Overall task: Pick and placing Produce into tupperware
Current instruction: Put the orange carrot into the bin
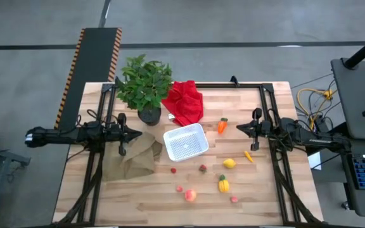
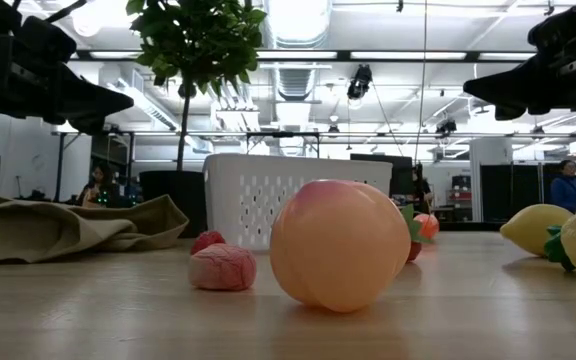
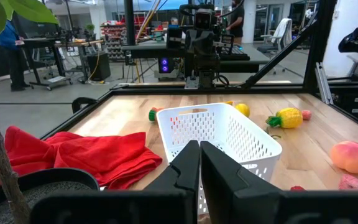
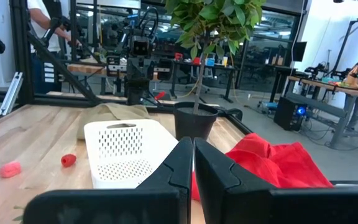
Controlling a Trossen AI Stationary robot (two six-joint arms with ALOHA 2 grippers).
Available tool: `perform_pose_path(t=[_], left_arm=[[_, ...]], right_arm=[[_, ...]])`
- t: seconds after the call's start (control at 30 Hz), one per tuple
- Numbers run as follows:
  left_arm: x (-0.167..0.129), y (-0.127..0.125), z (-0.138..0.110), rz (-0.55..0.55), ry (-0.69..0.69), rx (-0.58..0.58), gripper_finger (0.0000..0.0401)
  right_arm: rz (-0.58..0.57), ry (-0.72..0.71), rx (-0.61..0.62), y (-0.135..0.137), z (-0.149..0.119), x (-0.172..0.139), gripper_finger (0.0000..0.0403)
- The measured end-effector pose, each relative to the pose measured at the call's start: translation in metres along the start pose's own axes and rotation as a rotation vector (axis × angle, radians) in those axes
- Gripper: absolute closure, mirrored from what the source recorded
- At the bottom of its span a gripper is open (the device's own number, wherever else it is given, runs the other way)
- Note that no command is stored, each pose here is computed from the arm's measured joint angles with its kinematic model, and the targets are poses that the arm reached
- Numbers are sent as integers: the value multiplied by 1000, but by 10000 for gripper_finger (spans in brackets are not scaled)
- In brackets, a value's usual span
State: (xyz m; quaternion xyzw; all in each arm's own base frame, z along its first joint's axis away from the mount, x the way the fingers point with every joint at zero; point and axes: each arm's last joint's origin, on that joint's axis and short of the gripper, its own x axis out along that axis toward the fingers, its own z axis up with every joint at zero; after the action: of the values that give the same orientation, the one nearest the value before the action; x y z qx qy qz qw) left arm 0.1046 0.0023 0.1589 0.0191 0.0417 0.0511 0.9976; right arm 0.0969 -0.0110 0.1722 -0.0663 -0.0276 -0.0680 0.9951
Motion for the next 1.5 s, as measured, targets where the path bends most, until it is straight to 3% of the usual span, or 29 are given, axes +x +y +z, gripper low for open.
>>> perform_pose_path(t=[0.17,0.37,0.43,0.6,0.7,0.83,1.03,1.13,1.4,1.5], left_arm=[[0,0,1,1,-12,-1,401],[0,0,4,2,-44,-7,401],[0,0,4,3,-43,-1,401],[0,5,15,151,-144,50,401],[0,6,21,201,-191,70,401],[3,6,24,205,-207,90,395],[8,6,31,205,-175,115,341],[10,6,36,206,-187,115,312],[9,6,50,233,-338,131,296],[7,7,57,240,-388,121,296]], right_arm=[[0,-1,3,0,0,0,394],[0,-7,194,0,1,0,394],[-1,-24,204,0,2,0,394],[-60,-149,233,-4,14,0,394],[-91,-192,256,-5,20,1,377],[-103,-168,300,-8,40,7,327],[-134,12,294,-13,82,43,234],[-226,119,350,-17,100,71,207],[-605,424,409,-28,126,127,207],[-692,541,419,-29,131,141,214]])
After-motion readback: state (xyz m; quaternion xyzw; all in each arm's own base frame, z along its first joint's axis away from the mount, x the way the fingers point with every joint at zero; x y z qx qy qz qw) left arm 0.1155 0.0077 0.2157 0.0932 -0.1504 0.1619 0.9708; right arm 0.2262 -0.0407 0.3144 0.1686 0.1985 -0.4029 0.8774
